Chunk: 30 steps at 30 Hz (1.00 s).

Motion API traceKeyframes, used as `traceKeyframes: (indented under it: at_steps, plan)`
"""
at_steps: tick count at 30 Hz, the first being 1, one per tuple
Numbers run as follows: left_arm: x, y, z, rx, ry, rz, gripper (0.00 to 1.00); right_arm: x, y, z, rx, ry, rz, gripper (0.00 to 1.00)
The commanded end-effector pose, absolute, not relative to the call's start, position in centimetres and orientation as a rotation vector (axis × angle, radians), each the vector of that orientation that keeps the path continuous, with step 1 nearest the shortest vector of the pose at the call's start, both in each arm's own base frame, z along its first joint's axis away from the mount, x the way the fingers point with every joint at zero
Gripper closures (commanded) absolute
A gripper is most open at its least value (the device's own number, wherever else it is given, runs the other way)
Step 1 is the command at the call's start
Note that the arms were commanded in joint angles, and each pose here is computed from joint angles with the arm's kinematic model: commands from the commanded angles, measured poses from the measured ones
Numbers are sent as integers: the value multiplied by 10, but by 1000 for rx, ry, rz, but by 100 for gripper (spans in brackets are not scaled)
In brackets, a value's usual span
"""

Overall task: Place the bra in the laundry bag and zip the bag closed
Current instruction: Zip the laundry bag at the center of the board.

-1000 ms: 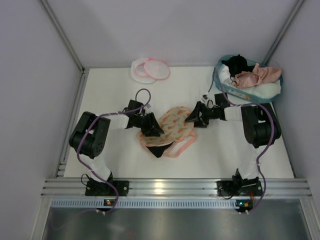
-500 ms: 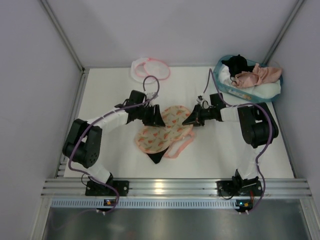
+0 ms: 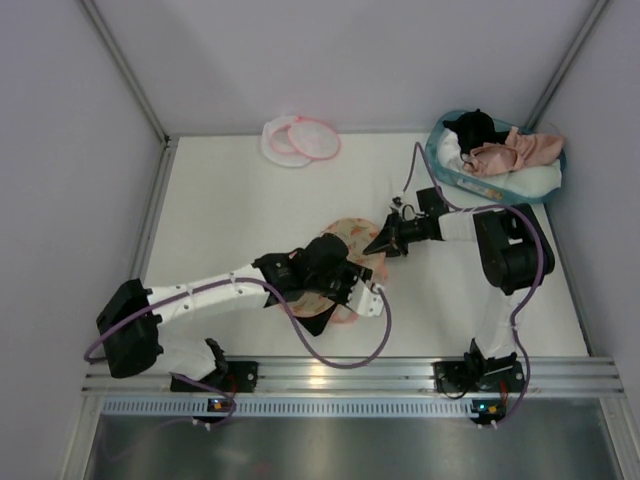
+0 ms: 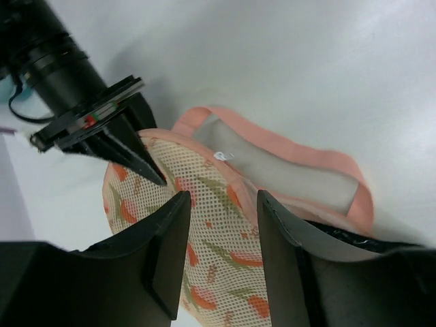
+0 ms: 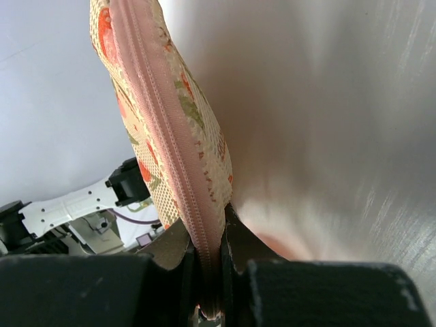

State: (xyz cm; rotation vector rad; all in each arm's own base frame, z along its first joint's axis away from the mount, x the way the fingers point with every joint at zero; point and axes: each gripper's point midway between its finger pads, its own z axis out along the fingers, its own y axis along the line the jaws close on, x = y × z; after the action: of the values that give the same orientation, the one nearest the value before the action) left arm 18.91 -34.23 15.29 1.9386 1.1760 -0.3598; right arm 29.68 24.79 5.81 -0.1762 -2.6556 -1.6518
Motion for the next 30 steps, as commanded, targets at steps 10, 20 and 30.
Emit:
traceKeyframes:
  at_steps: [10, 20, 30]
  plan:
    - [168, -353, 112, 2115, 306, 105, 50, 289, 263, 75, -170, -2570, -1695, 100]
    - [185, -369, 95, 2082, 293, 229, 50, 282, 267, 81, -186, -2571, -1708, 100]
    - [208, -372, 82, 2110, 284, 389, 53, 278, 266, 85, -204, -2558, -1731, 100]
